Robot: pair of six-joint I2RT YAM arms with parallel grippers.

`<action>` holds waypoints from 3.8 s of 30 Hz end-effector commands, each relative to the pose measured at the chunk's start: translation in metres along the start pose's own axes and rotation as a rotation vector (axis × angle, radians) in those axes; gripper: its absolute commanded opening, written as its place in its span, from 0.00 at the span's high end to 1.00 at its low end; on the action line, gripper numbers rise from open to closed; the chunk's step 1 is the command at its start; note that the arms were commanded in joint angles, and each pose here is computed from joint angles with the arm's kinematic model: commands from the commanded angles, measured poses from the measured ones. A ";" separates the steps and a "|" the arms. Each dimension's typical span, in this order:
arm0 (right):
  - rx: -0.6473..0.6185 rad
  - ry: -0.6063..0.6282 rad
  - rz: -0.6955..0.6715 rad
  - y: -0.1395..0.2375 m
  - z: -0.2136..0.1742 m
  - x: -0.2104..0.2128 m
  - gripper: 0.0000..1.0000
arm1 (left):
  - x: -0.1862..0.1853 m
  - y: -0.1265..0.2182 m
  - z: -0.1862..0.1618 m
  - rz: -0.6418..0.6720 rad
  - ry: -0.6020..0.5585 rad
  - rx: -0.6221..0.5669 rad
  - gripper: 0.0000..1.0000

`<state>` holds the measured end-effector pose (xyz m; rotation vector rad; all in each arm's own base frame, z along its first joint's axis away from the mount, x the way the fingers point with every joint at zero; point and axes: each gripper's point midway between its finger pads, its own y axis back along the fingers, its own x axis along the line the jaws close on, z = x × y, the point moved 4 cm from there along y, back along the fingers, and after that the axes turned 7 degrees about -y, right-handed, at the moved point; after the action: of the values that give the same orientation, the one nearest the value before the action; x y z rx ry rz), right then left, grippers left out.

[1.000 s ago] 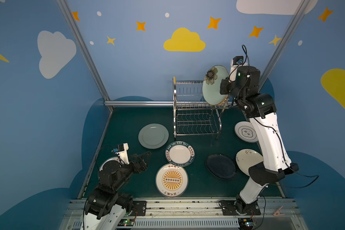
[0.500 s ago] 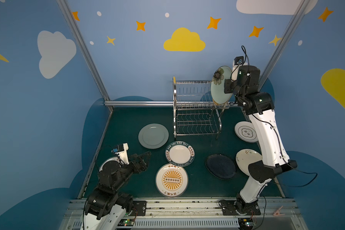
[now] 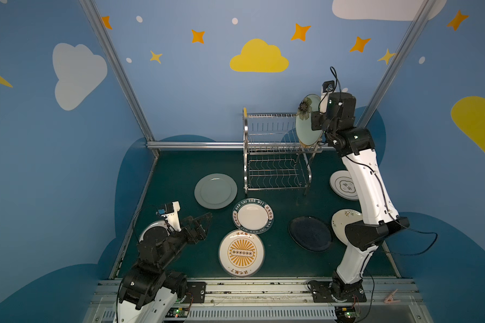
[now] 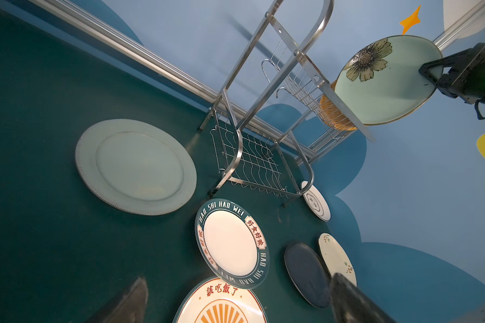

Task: Load the plates into the dish rack
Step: 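Carry the sunflower plate over the rack with the right gripper while the left arm withdraws, then lower the sunflower plate into the rack slot beside the wicker plate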

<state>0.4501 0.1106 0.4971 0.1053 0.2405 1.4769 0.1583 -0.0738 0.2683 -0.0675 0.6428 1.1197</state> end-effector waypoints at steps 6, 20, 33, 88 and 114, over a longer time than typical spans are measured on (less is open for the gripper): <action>-0.148 -0.071 -0.008 -0.002 0.032 -0.005 1.00 | -0.001 0.000 0.001 -0.010 -0.020 -0.015 0.00; -0.152 -0.053 -0.020 -0.010 0.030 -0.003 1.00 | -0.002 0.003 0.002 -0.019 -0.024 -0.026 0.00; -0.229 0.028 -0.078 0.006 0.045 0.004 1.00 | -0.002 0.003 0.002 -0.021 -0.025 -0.032 0.00; -0.107 0.105 -0.052 -0.002 0.012 0.043 1.00 | -0.004 0.009 0.004 -0.029 -0.026 -0.060 0.00; -0.121 0.180 -0.184 -0.013 0.018 0.050 1.00 | -0.005 0.008 0.004 -0.037 -0.028 -0.053 0.00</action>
<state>0.4789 0.1705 0.4735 -0.1253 0.4346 1.3666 0.1510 -0.0714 0.2756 -0.1095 0.6058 1.1113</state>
